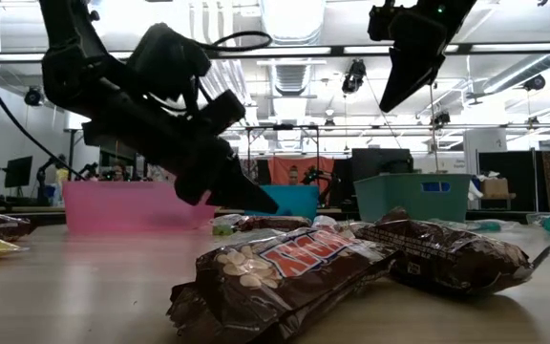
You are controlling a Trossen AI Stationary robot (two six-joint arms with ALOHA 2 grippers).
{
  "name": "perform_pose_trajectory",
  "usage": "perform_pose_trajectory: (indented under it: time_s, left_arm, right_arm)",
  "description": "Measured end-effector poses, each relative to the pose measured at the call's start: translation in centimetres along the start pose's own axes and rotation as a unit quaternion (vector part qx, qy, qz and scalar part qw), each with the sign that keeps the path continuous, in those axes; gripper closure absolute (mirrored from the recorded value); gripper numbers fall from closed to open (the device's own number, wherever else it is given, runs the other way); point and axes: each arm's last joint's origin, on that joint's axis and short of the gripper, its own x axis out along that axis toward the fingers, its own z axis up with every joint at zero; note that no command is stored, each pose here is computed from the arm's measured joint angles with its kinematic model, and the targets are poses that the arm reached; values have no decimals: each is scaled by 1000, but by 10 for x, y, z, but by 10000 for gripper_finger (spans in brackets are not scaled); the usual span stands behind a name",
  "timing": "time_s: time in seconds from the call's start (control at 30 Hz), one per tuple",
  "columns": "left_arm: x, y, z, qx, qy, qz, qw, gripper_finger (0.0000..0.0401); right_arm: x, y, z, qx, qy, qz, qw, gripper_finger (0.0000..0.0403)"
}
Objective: Sort candy
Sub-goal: Put the chocolate bar into the red bin
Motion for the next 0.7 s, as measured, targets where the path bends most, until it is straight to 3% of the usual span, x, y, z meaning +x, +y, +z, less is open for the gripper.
perform_pose_trajectory:
  time_s: [0.33,0.7]
  left_arm:
    - [18,-1,-6,11,31,6,999,179]
    - [19,-1,-9,-2,38,10,999,262]
  right_arm:
    - [4,0,-4,2,6,-1,1000,307]
    - [9,1,-8,1,8,-2,1000,307]
